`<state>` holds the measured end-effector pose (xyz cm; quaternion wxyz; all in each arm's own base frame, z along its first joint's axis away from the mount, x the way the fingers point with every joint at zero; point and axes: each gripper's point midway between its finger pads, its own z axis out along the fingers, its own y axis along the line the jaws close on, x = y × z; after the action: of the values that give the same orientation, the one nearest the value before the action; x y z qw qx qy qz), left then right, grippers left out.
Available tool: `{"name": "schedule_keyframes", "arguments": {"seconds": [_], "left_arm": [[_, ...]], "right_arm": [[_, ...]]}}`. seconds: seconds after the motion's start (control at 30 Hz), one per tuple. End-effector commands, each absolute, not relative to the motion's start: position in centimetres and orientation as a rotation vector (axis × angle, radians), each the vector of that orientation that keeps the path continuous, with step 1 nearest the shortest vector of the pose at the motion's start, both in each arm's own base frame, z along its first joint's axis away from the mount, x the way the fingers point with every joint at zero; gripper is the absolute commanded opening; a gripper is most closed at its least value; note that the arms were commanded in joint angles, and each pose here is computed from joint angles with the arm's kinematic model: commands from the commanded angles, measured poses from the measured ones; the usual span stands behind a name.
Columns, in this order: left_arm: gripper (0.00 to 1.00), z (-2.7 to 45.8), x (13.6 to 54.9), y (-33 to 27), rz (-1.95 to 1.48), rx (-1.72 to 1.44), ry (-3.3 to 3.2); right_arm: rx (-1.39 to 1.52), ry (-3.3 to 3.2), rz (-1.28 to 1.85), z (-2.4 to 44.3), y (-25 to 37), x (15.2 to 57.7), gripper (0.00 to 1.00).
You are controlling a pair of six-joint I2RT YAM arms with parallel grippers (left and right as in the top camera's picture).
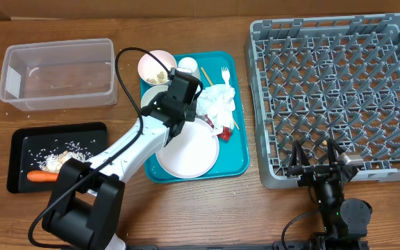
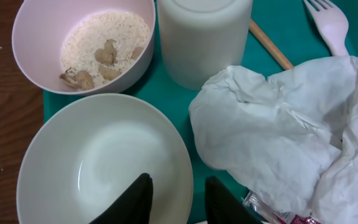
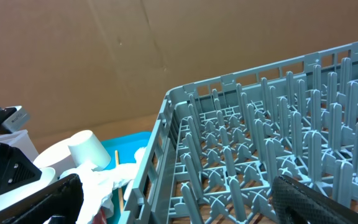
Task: Sort waste into correct bins and load items into the dishwasher rack
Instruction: 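Grasp the second food bowl rim with the left gripper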
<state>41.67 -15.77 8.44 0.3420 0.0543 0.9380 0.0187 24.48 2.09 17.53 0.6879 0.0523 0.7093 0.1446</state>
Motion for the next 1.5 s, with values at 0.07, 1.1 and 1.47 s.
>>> {"name": "schedule_keyframes", "arguments": {"seconds": [0.07,1.1,1.47], "left_arm": [[0.42,11.4,43.4,-15.7,0.097,0.176,2.380],[0.57,6.7,50.8,-12.4,-0.036,0.639,2.679],[0.51,3.4,51.2,-12.6,0.056,0.682,2.701]], "right_arm": [[0.126,1.585,0.313,17.3,1.8,24.5,1.00],[0.126,1.585,0.313,17.3,1.8,24.5,1.00],[0.126,1.585,0.313,17.3,1.8,24.5,1.00]]}}
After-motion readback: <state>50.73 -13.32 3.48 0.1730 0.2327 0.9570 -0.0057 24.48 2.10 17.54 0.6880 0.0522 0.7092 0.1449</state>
